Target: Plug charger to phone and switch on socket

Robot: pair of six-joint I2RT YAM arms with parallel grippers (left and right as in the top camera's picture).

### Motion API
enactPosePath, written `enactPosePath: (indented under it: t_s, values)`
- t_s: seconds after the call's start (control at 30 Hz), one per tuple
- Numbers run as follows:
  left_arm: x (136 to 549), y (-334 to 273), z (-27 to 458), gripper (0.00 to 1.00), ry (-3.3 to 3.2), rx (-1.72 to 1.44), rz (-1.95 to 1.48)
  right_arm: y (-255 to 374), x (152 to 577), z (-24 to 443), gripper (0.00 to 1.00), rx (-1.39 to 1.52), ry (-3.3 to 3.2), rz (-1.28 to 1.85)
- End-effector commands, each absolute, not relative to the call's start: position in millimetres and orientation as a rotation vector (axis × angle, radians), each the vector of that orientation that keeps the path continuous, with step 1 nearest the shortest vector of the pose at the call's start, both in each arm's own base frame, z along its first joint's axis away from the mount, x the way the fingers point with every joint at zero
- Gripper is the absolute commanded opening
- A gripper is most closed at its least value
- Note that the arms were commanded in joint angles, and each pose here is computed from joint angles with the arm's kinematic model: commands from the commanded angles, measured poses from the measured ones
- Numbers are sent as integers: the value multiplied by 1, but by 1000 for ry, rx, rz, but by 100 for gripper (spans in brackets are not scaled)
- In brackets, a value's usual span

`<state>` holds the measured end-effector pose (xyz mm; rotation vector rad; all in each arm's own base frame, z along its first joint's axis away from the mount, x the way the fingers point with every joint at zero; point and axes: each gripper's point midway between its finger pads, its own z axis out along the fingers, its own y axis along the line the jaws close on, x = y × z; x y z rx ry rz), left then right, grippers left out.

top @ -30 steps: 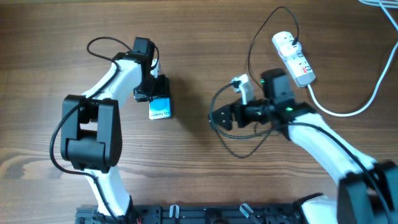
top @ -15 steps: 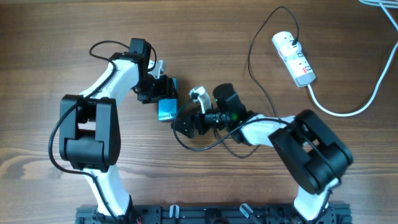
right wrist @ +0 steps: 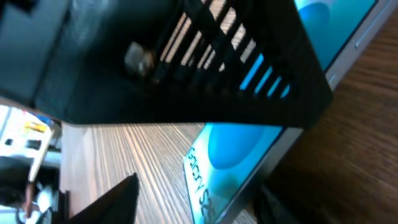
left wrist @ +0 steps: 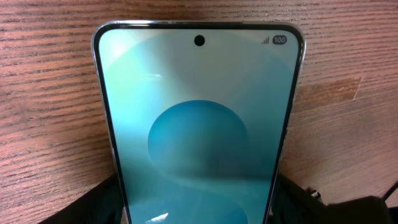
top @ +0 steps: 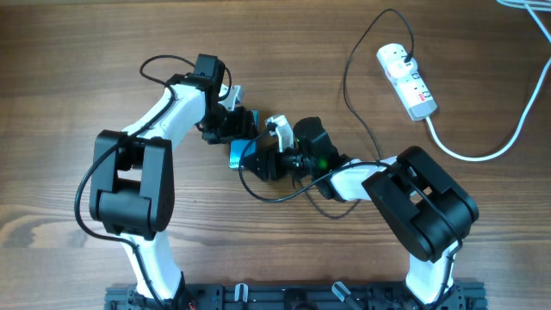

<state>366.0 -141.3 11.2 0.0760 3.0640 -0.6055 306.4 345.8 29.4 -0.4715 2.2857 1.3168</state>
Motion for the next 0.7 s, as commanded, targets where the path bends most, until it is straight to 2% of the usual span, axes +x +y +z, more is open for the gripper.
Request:
enactPosePath:
  t_s: [0.0,0.17,0.27,0.67]
  values:
    - [359,-144,2,66,3086,108,-639,346,311,23,54,-382,2320,1325]
    - [359,-144,2,66,3086,108,-639,340,322,19,42,-169,2375,1309]
    - [359,-144,2,66,3085,108,-640,339,323,18,34,-146,2386,1307]
    - [360,-145,2,66,3083,109,-639,335,325,-3,36,-116,2423,1256]
